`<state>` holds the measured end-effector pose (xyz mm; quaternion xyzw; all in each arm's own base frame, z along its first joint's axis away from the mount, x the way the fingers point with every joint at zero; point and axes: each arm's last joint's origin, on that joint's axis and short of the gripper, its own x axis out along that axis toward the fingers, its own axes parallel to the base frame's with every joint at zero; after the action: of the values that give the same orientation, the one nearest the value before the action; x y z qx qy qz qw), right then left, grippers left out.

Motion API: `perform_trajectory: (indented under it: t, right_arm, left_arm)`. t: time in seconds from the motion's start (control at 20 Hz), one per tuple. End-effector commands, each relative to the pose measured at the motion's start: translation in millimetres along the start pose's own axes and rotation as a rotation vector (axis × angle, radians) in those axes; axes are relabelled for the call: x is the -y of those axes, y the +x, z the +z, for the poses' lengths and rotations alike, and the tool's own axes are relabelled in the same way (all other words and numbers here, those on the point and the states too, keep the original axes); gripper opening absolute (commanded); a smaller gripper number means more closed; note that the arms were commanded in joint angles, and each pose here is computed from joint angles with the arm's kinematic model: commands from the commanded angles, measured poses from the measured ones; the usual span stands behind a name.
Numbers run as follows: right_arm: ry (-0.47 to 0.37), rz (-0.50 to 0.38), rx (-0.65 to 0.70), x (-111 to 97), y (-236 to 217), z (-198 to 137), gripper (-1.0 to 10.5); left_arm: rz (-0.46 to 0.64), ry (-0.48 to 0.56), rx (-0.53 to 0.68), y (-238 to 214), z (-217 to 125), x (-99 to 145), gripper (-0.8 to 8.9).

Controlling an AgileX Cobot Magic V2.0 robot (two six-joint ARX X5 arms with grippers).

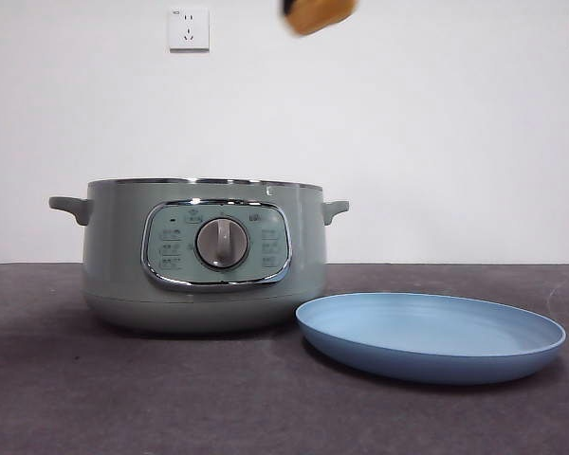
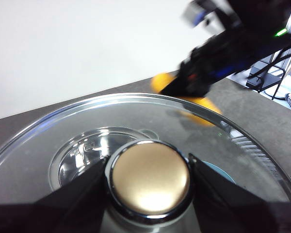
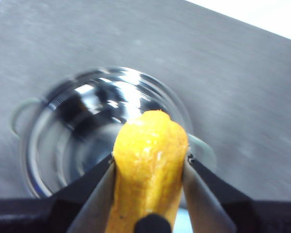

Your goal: Take the corn out from the steamer,put the corn on the plate,close the lid

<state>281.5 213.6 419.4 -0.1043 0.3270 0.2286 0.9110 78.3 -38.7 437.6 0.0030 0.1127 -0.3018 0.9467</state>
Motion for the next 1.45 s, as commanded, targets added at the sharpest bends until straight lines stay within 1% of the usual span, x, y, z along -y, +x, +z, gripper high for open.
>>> perform_trajectory:
  t: [0.05,0.15,0.25,0.3,0.4,0.55,0.7,0.8,1.0,1.3,1.4,1.45]
  right_arm:
    - [0.001,-0.060,-0.088,17.8,-1.0,-16.7,-0.1]
    - [0.026,-0.084,-0.123,30.7,-1.7,-37.5,-0.1]
    - [0.069,-0.103,-0.134,39.8,6.0,-67.3,-0.1]
    - [0.092,-0.092,-0.134,43.0,13.9,-85.7,-0.1]
    - [0.155,-0.039,-0.139,49.4,30.0,-116.8,-0.1]
    - [0.234,-0.011,-0.158,57.4,62.2,-160.5,-0.1]
    - [0.299,0.019,-0.153,57.2,90.2,-196.9,-0.1]
    - [0.311,0.019,-0.175,57.3,103.9,-212.0,-0.1]
    - [0.316,0.015,-0.229,56.5,134.2,-229.8,-0.1]
    - [0.316,0.010,-0.277,56.1,152.5,-242.0,-0.1]
    - [0.315,0.011,-0.280,55.8,152.4,-242.3,0.2]
    - [0.315,0.012,-0.280,55.4,152.1,-242.1,1.1]
  left_arm:
    - [-0.003,0.027,0.065,-7.3,7.0,1.9,-0.09]
    - [-0.003,0.026,0.059,-7.3,6.4,1.9,-0.08]
    - [-0.003,0.025,0.056,-7.2,6.1,1.8,-0.08]
    - [-0.003,0.025,0.055,-7.2,6.0,1.8,-0.08]
    - [-0.003,0.025,0.055,-7.2,6.0,1.8,-0.08]
    - [-0.003,0.023,0.051,-7.2,5.6,1.8,-0.08]
    - [-0.002,0.017,0.027,-7.1,3.2,1.8,-0.08]
    - [-0.002,0.017,0.026,-7.1,3.2,1.8,-0.08]
    - [-0.002,0.016,0.023,-7.1,2.8,1.8,-0.08]
    - [-0.002,0.015,0.016,-7.1,2.1,1.7,-0.08]
    - [-0.002,0.015,0.017,-7.1,2.2,1.7,-0.08]
    - [-0.002,0.015,0.017,-7.0,2.3,1.7,-0.08]
